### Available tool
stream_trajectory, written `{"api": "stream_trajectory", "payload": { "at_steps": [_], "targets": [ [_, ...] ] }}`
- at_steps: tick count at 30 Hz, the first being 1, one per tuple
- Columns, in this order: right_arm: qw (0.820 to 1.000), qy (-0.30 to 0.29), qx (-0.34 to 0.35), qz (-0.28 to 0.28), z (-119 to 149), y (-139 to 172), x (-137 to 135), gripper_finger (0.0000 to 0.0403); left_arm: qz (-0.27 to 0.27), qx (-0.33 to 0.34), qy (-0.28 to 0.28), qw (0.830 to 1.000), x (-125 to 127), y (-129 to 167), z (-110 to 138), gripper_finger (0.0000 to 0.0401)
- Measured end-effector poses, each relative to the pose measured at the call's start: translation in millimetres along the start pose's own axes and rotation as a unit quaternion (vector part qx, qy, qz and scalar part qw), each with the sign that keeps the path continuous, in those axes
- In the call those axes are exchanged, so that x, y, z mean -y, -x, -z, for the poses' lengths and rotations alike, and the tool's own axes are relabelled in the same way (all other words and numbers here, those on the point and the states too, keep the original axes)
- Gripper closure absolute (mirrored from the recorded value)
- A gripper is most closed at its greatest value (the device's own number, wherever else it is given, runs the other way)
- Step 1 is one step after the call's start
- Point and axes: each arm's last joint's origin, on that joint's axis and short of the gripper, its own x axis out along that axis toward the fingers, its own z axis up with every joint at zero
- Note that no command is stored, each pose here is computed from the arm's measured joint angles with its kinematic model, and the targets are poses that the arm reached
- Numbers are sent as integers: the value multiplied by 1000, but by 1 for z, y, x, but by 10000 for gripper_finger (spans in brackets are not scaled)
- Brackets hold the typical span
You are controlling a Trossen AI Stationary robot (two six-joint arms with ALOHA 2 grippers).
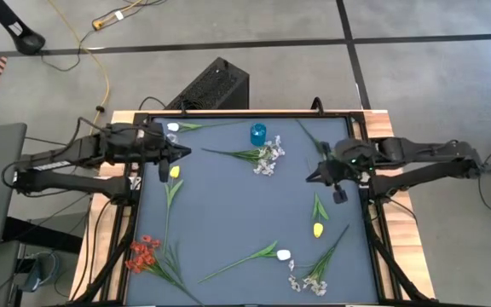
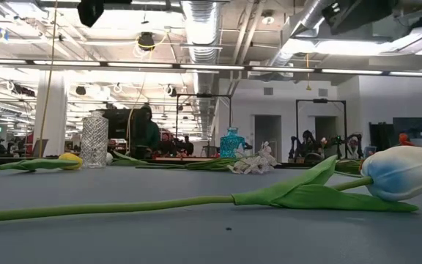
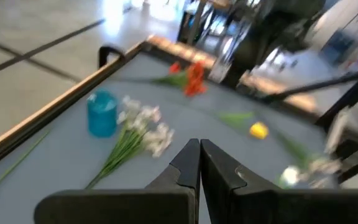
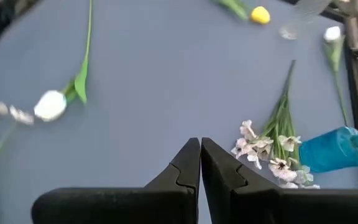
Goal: Sort flowers into vase by color
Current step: Put the right yellow tulip into the blue vase
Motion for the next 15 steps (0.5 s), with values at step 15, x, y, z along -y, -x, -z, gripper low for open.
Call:
{"api": "stream_trajectory", "payload": {
  "at_steps": [15],
  "targets": [
    [964, 127, -216, -88, 23, -52, -5, 347, -81, -171, -8, 982, -7, -38, 37, 401]
  ]
}}
